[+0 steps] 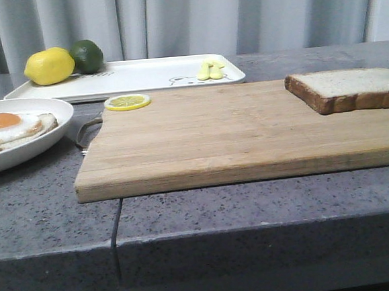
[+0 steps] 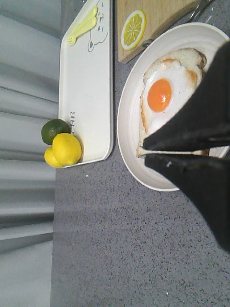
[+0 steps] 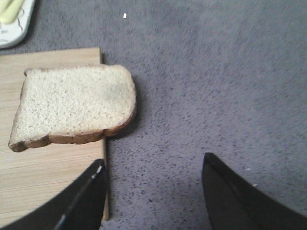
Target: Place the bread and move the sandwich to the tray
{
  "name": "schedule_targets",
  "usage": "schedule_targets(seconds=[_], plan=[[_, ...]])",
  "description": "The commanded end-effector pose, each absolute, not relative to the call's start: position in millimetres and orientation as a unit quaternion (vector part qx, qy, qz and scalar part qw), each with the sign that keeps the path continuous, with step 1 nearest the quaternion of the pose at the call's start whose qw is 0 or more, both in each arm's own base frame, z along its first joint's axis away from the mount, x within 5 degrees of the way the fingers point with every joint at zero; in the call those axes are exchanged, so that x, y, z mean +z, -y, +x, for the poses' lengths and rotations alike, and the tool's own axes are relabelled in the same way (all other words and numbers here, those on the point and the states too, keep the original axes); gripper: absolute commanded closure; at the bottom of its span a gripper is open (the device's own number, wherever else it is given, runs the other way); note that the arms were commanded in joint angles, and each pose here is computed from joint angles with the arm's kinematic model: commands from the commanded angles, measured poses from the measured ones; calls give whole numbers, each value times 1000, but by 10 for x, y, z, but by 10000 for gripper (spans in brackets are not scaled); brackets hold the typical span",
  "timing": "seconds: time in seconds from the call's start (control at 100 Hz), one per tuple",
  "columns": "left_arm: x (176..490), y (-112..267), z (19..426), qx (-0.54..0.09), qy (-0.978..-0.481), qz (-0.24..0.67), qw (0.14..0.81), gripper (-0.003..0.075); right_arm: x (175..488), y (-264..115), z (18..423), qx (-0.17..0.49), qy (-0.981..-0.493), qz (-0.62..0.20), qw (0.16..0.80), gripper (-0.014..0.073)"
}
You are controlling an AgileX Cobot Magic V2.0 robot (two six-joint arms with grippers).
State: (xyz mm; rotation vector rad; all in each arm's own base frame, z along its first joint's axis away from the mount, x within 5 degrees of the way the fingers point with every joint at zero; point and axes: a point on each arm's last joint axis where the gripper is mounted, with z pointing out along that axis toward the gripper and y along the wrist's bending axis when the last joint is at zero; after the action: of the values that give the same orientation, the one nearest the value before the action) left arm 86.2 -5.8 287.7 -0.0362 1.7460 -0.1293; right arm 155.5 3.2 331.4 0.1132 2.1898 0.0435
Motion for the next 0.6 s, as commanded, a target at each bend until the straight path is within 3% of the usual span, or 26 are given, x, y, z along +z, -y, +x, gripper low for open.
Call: schedule_targets(seconds=[0.0,0.16,0.59], plan=[[3047,73,928,-67,-743,-16,666,690,3453,-50,1751,28,-880,49,471,132],[3034,78,998,-66,-752,-17,655,613,3412,-105,2107,54,-902,66,423,132],[3044,79,1028,-66,-748,-17,660,613,3233,-37,2943,96,-941,104,307,132]])
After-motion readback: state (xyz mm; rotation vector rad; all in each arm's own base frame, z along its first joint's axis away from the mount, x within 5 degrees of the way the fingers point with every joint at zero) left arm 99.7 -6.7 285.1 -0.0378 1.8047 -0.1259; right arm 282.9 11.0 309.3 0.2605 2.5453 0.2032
